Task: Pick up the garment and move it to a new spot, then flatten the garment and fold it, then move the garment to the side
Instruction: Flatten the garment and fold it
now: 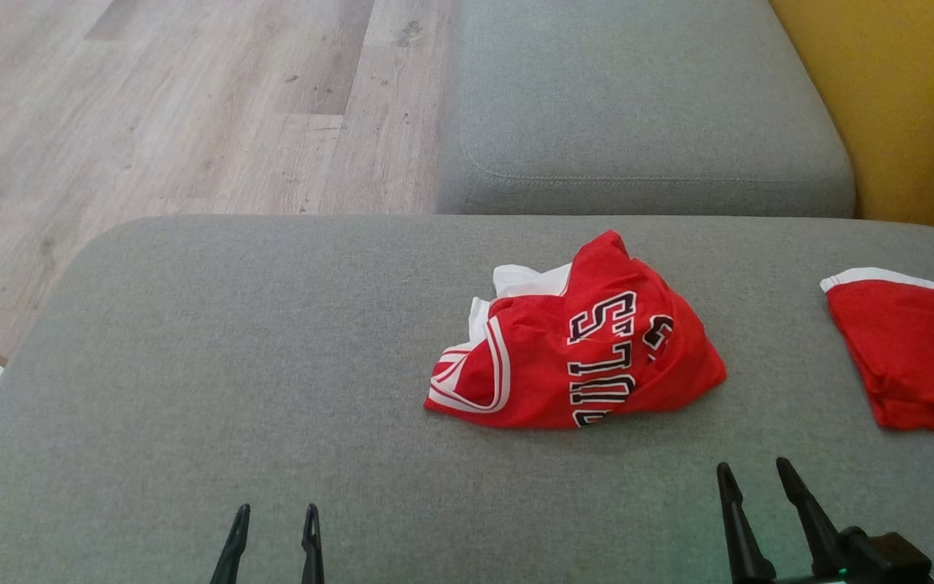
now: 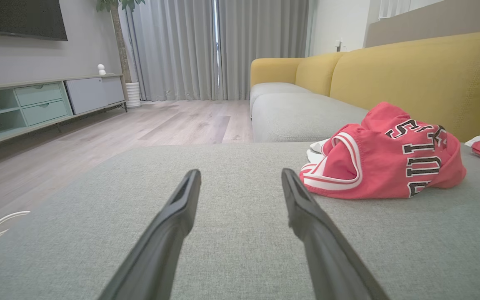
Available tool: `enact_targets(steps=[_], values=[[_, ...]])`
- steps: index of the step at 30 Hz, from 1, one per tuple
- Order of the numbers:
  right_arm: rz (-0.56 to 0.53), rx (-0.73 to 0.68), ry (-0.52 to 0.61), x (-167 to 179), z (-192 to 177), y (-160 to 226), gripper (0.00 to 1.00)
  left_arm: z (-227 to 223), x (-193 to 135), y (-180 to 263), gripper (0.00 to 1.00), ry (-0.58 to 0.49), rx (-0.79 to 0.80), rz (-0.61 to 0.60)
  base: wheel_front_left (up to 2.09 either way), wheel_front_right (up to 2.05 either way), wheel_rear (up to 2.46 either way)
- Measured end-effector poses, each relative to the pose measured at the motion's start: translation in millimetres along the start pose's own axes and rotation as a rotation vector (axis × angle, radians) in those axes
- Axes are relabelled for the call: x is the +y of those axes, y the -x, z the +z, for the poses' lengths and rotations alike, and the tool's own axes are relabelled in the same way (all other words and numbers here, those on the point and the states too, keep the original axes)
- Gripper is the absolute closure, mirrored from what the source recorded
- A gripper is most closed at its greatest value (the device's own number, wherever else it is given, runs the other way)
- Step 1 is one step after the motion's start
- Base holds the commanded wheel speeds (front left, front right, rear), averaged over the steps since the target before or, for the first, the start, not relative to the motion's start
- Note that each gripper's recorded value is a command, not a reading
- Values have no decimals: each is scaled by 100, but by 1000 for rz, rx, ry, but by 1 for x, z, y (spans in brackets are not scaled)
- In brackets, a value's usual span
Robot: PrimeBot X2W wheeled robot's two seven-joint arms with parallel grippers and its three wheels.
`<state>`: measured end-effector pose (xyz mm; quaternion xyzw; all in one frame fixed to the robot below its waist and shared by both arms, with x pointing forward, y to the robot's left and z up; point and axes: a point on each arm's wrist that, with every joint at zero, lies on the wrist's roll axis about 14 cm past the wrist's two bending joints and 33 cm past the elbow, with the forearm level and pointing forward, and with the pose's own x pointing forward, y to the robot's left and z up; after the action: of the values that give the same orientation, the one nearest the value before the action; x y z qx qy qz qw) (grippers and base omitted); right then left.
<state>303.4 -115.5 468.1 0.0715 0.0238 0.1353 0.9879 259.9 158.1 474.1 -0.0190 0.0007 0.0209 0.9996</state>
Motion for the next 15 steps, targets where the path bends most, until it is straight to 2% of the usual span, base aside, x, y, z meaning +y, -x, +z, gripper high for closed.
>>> enact_targets(steps=[15], values=[[-18,7,-2,-5,-2,3,0,0,-5,-4,0,-3,3,-27,0,0,0]])
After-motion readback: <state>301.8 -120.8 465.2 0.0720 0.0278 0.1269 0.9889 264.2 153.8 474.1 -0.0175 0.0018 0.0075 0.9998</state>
